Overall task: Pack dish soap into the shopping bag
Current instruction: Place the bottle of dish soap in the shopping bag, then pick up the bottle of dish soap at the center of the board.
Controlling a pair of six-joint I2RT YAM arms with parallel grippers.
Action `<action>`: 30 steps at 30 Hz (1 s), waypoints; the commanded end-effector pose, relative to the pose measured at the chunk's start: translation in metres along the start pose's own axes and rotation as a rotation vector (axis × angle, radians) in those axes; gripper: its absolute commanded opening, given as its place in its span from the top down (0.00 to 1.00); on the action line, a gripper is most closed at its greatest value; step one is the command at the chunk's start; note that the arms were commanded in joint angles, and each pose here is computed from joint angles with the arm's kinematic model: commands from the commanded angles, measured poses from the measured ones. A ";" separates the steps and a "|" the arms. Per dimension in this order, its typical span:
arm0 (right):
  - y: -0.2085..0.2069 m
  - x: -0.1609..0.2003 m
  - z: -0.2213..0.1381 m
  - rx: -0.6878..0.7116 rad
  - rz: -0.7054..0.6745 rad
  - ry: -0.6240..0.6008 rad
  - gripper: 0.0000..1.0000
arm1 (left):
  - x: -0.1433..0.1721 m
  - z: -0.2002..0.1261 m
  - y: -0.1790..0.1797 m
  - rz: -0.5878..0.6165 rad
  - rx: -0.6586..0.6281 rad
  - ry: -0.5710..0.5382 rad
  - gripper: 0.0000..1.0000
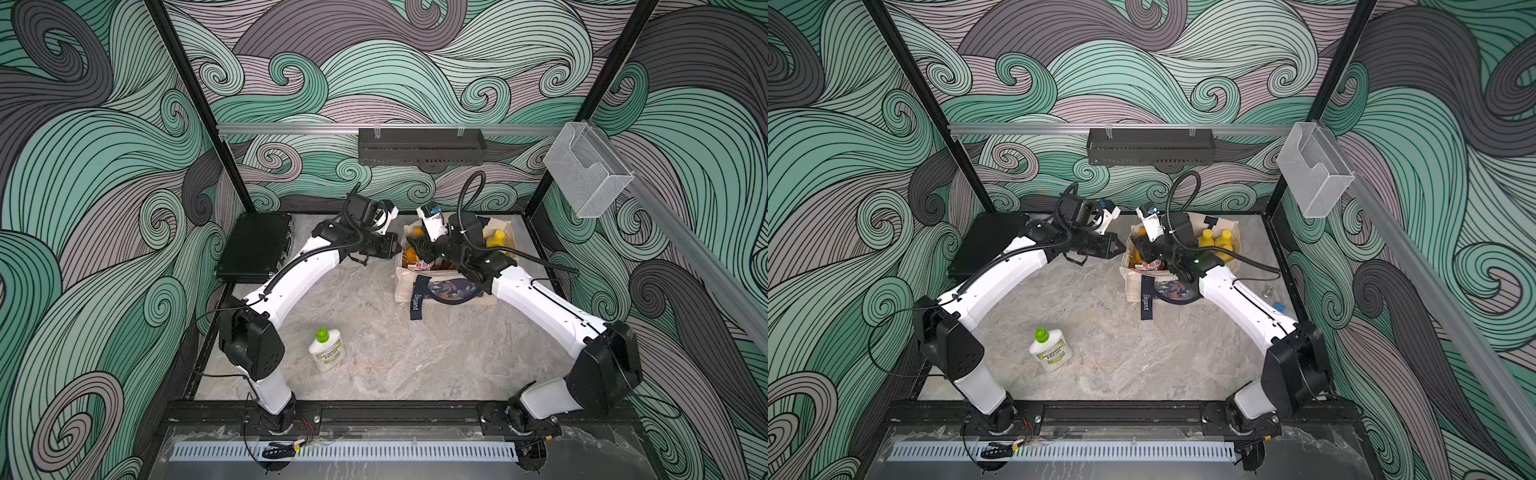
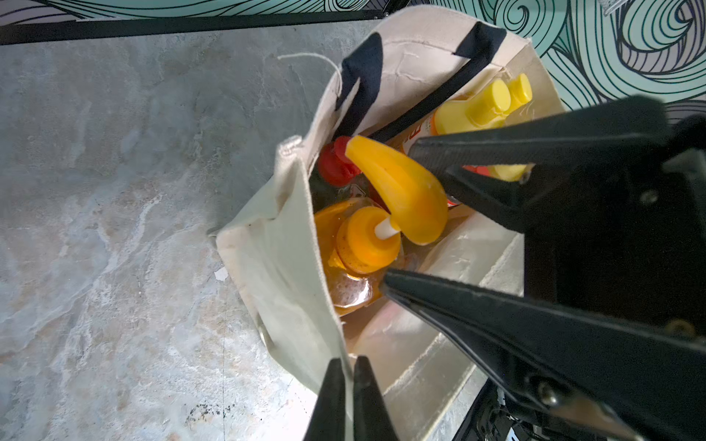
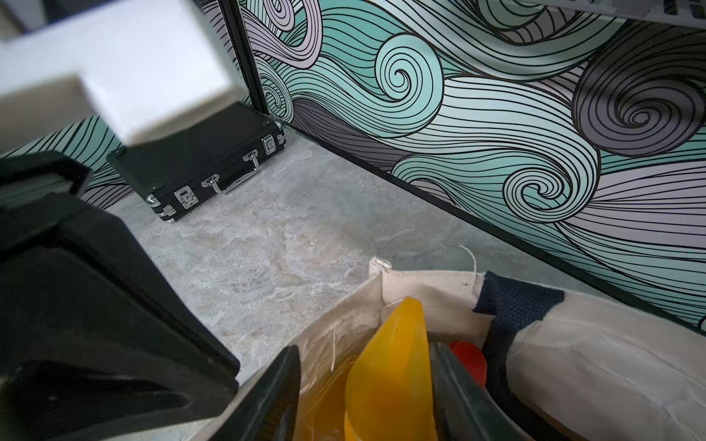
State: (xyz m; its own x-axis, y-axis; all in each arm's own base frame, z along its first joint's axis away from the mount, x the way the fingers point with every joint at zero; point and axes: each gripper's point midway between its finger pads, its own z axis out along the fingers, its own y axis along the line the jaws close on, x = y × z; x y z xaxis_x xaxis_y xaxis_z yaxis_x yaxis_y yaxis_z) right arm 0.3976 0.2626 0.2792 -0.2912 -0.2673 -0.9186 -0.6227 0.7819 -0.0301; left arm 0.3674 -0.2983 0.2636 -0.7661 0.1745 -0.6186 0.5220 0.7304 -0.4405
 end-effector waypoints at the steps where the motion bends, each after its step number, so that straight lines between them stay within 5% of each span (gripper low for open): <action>1: 0.001 -0.006 -0.003 0.002 -0.024 0.004 0.43 | -0.005 -0.005 0.000 0.007 0.002 -0.013 0.92; 15: -0.034 -0.019 -0.060 0.138 0.065 0.123 0.39 | -0.008 -0.009 -0.005 0.006 0.015 -0.018 0.91; 21: -0.018 -0.031 -0.070 0.045 0.104 0.106 0.39 | -0.007 -0.007 -0.005 0.004 0.020 -0.015 0.91; 30: 0.010 0.008 -0.057 -0.029 0.138 0.248 0.39 | -0.004 -0.007 -0.001 0.009 0.005 -0.002 0.87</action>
State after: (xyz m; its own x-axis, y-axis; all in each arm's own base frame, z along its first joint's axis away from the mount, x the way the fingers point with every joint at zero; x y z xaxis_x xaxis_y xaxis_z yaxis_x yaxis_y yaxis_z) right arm 0.3588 0.2289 0.3138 -0.4861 -0.2676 -0.8320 -0.5693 0.8192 0.0691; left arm 0.3664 -0.2984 0.2635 -0.7686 0.1763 -0.6149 0.5228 0.7271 -0.4450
